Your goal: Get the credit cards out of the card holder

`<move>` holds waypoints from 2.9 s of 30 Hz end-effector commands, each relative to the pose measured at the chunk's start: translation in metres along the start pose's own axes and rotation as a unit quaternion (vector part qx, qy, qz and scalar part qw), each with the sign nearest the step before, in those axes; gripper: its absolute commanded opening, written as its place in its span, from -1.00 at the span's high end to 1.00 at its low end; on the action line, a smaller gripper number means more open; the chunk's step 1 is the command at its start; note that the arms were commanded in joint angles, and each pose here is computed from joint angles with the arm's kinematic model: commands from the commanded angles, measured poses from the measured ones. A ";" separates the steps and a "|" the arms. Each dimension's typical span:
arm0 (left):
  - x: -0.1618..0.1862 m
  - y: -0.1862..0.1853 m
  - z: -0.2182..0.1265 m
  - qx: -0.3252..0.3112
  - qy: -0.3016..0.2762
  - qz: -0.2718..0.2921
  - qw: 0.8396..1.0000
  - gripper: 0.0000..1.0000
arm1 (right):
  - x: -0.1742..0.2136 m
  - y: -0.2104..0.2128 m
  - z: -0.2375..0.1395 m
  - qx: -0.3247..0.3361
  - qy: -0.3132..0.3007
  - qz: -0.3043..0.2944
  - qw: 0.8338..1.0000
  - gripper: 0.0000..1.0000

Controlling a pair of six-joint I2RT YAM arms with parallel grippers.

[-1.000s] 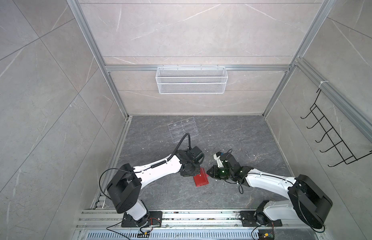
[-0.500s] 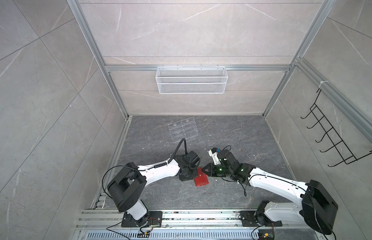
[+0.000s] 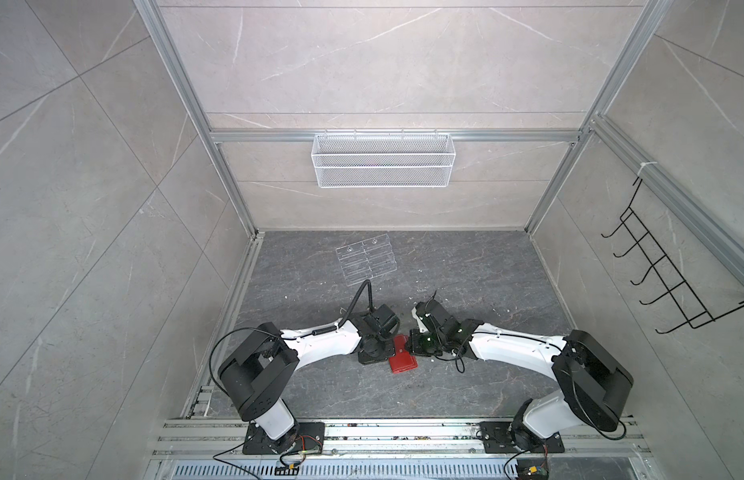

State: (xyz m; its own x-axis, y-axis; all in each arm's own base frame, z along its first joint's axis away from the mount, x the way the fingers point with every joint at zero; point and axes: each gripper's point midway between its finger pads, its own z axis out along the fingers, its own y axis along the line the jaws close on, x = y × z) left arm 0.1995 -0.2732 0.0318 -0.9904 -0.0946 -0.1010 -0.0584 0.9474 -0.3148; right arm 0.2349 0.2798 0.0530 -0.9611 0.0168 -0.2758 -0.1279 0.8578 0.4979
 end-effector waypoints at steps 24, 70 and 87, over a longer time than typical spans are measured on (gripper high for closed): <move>0.000 -0.005 0.014 0.001 0.017 0.001 1.000 0.99 | 0.009 -0.021 0.018 0.022 0.010 -0.026 0.999 0.76; -0.034 -0.002 -0.063 0.068 -0.092 -0.057 0.992 0.32 | -0.003 0.046 -0.009 -0.057 0.003 -0.064 0.996 0.63; -0.030 -0.037 -0.051 0.155 -0.044 -0.050 0.986 -0.01 | 0.002 0.042 -0.010 -0.056 0.002 -0.063 0.996 0.62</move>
State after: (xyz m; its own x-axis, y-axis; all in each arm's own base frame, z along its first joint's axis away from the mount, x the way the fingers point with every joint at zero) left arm 0.2202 -0.2795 0.0860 -0.9647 -0.2228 -0.1402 -0.1084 0.8216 -0.5597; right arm 0.2297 0.3091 0.0801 -0.9365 -0.0914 -0.3385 -0.2720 0.7988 0.5366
